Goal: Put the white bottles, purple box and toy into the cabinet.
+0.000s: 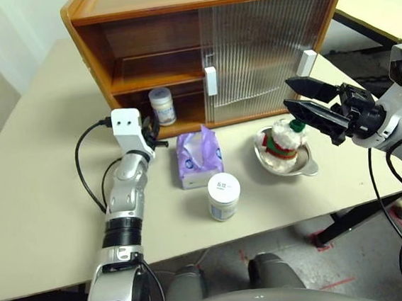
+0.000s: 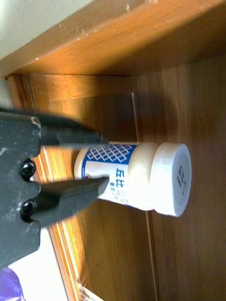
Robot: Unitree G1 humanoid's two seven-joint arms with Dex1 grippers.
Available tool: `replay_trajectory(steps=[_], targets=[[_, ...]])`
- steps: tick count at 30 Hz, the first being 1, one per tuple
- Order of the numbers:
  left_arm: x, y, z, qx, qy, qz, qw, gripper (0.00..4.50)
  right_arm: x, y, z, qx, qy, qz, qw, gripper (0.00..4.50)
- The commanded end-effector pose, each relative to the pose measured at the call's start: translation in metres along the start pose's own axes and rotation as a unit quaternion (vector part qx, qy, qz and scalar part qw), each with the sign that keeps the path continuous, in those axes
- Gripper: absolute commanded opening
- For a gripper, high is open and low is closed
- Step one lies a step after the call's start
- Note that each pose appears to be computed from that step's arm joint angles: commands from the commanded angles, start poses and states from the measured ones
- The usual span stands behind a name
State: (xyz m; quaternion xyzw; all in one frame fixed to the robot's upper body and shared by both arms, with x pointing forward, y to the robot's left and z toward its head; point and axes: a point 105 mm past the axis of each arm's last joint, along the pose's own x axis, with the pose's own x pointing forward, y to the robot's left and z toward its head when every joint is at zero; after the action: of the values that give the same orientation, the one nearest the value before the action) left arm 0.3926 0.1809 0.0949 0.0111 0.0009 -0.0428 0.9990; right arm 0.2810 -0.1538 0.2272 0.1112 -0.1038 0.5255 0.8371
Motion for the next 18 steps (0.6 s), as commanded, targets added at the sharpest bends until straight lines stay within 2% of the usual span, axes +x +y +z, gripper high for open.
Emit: replay_trajectory(steps=[1,6,18], targets=[[0.003,0.008,-0.005,0.002,0.011,0.029,1.000,0.03,0.003,0.003,-0.001,-0.002,0.003,0.008,1.000,4.50],[0.018,0.010,-0.002,0.004,0.011,0.073,0.997,0.03,0.004,0.003,0.000,-0.003,0.001,0.009,1.000,4.50],[0.041,0.004,-0.001,0.036,0.009,0.092,0.995,0.03,0.002,0.004,0.001,-0.005,0.001,0.003,1.000,4.50]])
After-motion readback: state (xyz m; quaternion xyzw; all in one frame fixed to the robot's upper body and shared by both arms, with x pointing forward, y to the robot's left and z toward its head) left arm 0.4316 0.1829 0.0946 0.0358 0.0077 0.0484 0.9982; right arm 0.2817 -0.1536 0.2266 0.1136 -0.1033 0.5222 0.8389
